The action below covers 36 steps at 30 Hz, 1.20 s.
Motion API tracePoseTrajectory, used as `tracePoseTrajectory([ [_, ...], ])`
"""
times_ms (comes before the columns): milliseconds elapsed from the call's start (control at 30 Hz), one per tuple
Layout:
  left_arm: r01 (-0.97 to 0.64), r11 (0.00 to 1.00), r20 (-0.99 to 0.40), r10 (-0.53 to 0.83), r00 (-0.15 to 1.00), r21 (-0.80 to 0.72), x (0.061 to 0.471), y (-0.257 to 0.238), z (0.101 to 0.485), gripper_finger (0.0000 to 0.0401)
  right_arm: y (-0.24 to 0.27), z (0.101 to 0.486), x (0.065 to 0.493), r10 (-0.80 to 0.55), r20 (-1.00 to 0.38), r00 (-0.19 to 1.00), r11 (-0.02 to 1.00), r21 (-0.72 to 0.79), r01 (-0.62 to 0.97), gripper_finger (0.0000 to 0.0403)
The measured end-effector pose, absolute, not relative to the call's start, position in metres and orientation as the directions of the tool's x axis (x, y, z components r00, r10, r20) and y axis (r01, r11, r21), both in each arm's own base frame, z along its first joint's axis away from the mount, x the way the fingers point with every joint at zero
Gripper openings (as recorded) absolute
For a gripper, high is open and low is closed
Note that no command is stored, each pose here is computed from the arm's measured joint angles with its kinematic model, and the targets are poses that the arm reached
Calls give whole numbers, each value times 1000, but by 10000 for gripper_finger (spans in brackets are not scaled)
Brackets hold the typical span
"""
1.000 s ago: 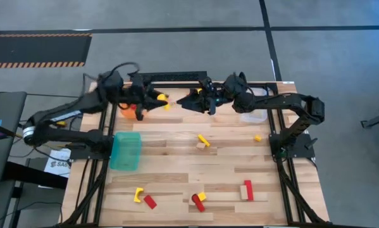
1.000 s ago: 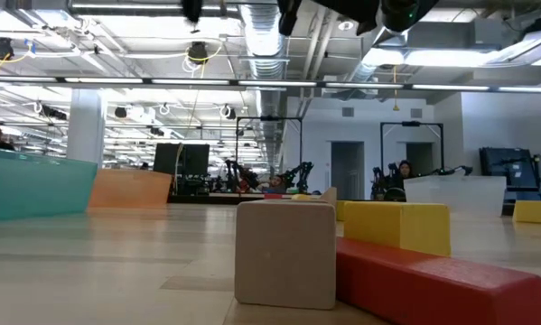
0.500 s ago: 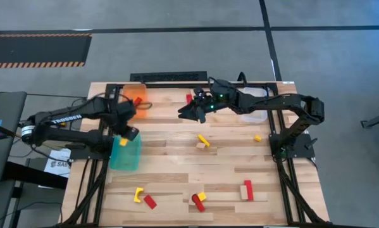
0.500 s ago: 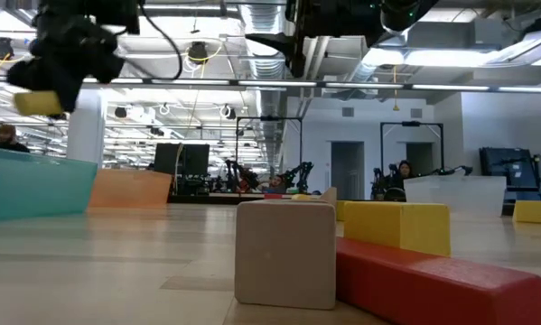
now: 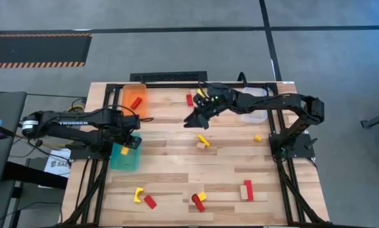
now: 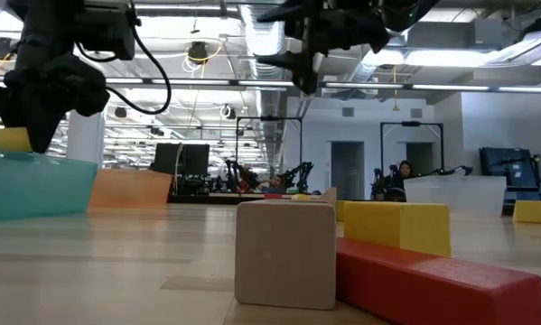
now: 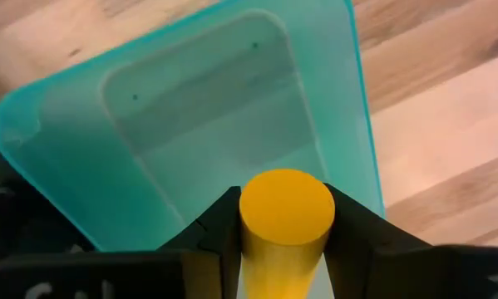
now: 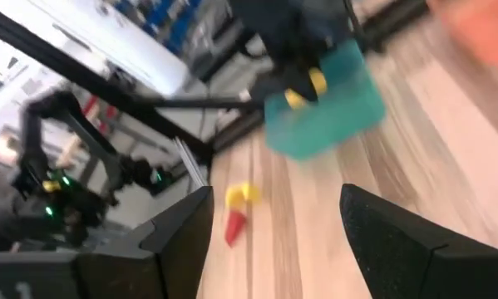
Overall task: Sort & place blocks by color
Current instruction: Put the yellow wooden block into the green bin, then put the brown wooden block into the white bin
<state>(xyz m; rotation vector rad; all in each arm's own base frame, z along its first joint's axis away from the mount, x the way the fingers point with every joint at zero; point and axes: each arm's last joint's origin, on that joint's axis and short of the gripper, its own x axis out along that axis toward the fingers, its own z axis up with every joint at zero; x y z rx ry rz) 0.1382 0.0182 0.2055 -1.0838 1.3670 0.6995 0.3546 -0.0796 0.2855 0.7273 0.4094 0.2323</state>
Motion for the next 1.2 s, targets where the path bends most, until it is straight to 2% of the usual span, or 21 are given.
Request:
tracePoseTrajectory([
  [233, -914, 364, -972, -205, 112, -182, 139, 17, 204, 260, -77, 285, 337, 353, -398, 847, 763, 646, -14, 282],
  [333, -930, 322, -970, -218, 110, -178, 138, 19, 205, 295, -74, 292, 327, 347, -425, 836, 785, 619, -11, 282],
  [500, -911, 289, -940, -260, 220, -293, 148, 25, 228, 295, -70, 304, 309, 272, -483, 832, 825, 562, 57, 282],
  [633, -805, 337, -872, -227, 434, -489, 172, 30, 252, 279, -58, 315, 296, 242, -514, 823, 853, 518, 73, 282],
  [733, -645, 431, -763, -190, 618, -631, 200, 32, 267, 267, -44, 317, 287, 214, -566, 796, 879, 468, 97, 282],
  [833, -426, 601, -633, -178, 754, -677, 232, 28, 275, 257, -30, 315, 278, 174, -642, 747, 901, 409, 142, 282],
  [933, -191, 807, -545, -184, 818, -558, 263, 18, 277, 249, -18, 313, 273, 154, -692, 705, 915, 370, 163, 282],
  [1000, -49, 902, -535, -210, 818, -429, 279, 10, 274, 246, -10, 312, 268, 149, -721, 677, 914, 362, 185, 282],
  [1100, 111, 966, -562, -227, 796, -233, 303, 0, 267, 244, 1, 309, 262, 115, -773, 624, 898, 349, 267, 282],
  [1200, 201, 979, -615, -184, 767, -41, 325, -2, 250, 244, 12, 308, 259, 31, -789, 614, 877, 316, 361, 282],
])
